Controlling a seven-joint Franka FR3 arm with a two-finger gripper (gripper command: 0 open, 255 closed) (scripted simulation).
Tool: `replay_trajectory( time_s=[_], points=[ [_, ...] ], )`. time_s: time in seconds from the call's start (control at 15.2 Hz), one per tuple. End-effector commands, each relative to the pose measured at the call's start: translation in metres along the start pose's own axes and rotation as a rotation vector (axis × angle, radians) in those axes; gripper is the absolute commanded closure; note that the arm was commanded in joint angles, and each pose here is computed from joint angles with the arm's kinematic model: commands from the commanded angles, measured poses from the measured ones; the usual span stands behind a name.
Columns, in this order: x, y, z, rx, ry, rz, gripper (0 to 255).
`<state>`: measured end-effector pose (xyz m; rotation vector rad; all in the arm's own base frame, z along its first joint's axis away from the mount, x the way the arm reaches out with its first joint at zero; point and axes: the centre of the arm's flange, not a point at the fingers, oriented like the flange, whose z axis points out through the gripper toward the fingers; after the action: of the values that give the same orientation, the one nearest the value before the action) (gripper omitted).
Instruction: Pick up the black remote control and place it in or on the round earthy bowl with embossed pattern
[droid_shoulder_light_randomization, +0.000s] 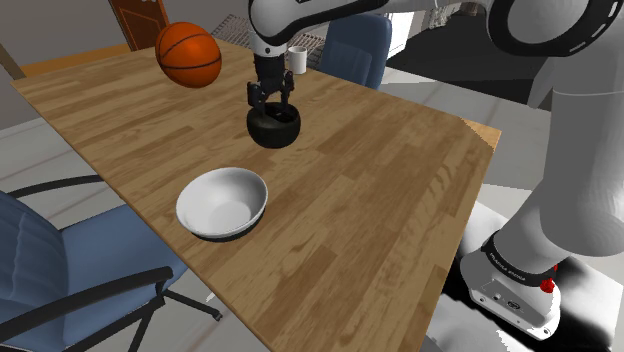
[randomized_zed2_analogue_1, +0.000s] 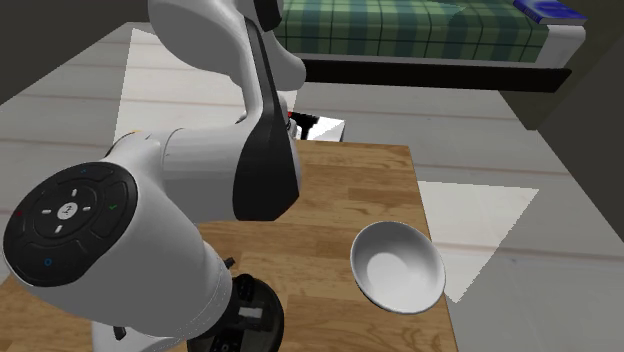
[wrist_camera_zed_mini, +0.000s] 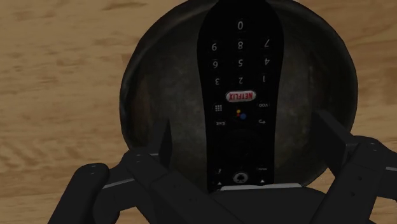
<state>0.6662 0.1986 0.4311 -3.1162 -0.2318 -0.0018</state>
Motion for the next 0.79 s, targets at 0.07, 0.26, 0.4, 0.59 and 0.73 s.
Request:
replay_trajectory(
  time_s=[0.07, 0.26, 0.4, 0.59, 0.73],
  points=[
    [0.000, 0.000, -0.026, 0.000, 0.000, 0.000, 0],
    [0.000, 0.000, -0.050, 0.000, 0.000, 0.000, 0],
    [0.000, 0.000, -0.050, 0.000, 0.000, 0.000, 0],
    [0.000, 0.000, -0.050, 0.000, 0.000, 0.000, 0],
    [0.000, 0.000, -0.050, 0.000, 0.000, 0.000, 0]
  ],
)
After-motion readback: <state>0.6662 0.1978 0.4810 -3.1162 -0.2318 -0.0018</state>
